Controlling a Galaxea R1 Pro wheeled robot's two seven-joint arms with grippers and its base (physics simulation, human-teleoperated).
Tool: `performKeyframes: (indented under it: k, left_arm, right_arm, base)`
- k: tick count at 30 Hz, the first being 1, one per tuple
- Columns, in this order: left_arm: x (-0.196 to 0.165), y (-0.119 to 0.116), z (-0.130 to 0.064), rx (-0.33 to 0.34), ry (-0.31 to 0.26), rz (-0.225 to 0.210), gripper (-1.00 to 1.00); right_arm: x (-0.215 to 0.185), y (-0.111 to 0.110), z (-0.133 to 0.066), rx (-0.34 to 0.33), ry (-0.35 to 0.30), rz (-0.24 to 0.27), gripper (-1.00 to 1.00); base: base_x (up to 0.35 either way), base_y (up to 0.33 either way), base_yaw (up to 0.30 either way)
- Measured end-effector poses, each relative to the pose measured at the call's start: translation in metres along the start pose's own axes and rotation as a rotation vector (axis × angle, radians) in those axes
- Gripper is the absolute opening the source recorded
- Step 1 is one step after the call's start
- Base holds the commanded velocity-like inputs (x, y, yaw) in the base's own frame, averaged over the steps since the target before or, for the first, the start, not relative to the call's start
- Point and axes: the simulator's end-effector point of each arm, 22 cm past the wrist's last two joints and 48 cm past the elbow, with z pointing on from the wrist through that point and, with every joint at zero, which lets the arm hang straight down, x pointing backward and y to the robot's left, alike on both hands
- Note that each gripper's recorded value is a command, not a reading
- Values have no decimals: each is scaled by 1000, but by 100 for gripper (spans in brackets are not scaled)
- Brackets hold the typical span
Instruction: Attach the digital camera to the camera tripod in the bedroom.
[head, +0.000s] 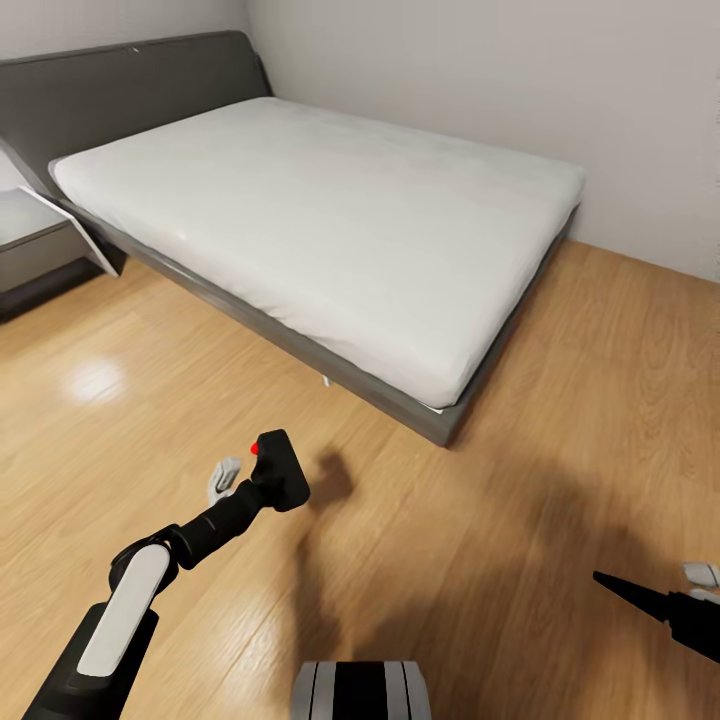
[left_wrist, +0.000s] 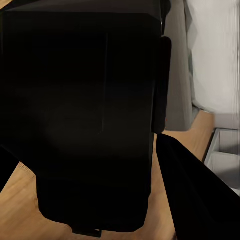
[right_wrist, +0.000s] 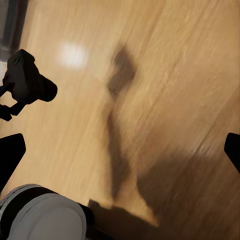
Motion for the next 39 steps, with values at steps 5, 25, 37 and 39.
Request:
performKeyframes:
  k: [5,25,37,39]
  left_arm:
    - [-4,-10,-4,15,-11,10,-100]
    - [-16,-46,-22,64,-44,43,-100]
    - [-25,-69,-34,88,-69,68,-100]
    - [-27,-72,-37,93,-74,72,-100]
  right_arm:
    - [-4,7,-4,-9,-14,-13,100]
    - [-20,33,-20,-41,-65,-67,100]
    - [-29,48,-30,-60,-97,-97,100]
    - [-30,51,-32,-64,-102,-102,100]
  base:
    - [0,0,0]
    - [0,0,0]
    - [0,0,0]
    - [0,0,0]
